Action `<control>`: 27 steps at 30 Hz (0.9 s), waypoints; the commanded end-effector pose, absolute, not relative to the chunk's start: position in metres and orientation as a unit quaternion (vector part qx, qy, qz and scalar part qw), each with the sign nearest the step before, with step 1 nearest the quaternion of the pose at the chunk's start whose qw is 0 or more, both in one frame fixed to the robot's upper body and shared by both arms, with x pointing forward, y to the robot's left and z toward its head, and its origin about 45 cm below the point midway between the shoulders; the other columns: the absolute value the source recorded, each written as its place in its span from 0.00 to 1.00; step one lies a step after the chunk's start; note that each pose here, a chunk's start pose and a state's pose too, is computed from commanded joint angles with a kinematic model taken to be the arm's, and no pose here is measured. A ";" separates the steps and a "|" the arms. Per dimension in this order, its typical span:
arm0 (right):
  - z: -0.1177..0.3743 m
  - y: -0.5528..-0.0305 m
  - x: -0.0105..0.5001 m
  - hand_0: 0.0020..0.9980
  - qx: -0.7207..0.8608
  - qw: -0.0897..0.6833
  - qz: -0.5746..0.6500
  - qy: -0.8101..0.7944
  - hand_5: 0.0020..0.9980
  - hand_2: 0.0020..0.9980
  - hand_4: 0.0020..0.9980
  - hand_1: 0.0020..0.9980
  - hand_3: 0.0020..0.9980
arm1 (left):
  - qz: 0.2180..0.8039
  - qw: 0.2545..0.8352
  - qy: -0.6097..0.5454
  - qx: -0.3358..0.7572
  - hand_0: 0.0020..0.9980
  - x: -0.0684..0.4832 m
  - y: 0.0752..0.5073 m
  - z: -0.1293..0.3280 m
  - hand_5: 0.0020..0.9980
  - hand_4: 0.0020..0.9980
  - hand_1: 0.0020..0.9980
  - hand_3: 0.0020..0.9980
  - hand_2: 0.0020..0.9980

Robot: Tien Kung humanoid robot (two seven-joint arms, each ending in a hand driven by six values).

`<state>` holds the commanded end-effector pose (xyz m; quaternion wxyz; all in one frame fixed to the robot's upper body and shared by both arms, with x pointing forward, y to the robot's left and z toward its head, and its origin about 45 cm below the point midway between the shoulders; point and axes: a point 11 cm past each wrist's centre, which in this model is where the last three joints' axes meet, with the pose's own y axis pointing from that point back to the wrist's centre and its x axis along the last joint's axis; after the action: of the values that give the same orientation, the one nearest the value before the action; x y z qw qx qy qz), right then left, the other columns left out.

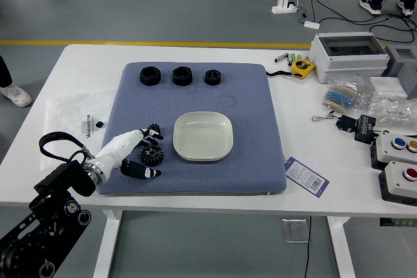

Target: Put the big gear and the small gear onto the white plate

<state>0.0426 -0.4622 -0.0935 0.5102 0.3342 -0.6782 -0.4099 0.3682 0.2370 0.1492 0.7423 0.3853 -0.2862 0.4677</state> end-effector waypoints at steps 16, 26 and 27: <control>-0.093 -0.463 0.045 0.68 0.335 0.507 -0.410 -0.681 0.72 0.74 0.81 0.66 0.59 | 0.485 0.732 -0.292 0.379 0.50 0.373 0.240 0.151 0.11 0.75 0.53 0.57 0.55; -0.092 -0.463 0.048 0.68 0.336 0.504 -0.408 -0.683 0.72 0.74 0.81 0.66 0.59 | 0.489 0.730 -0.293 0.378 0.44 0.375 0.241 0.153 0.12 0.73 0.50 0.56 0.53; -0.092 -0.463 0.048 0.68 0.336 0.504 -0.408 -0.683 0.72 0.74 0.81 0.66 0.59 | 0.489 0.729 -0.293 0.378 0.44 0.375 0.241 0.154 0.12 0.73 0.50 0.56 0.53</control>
<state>0.0481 -0.4632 -0.0923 0.5043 0.3358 -0.6829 -0.4082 0.3751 0.2410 0.1542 0.7292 0.3780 -0.2934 0.4891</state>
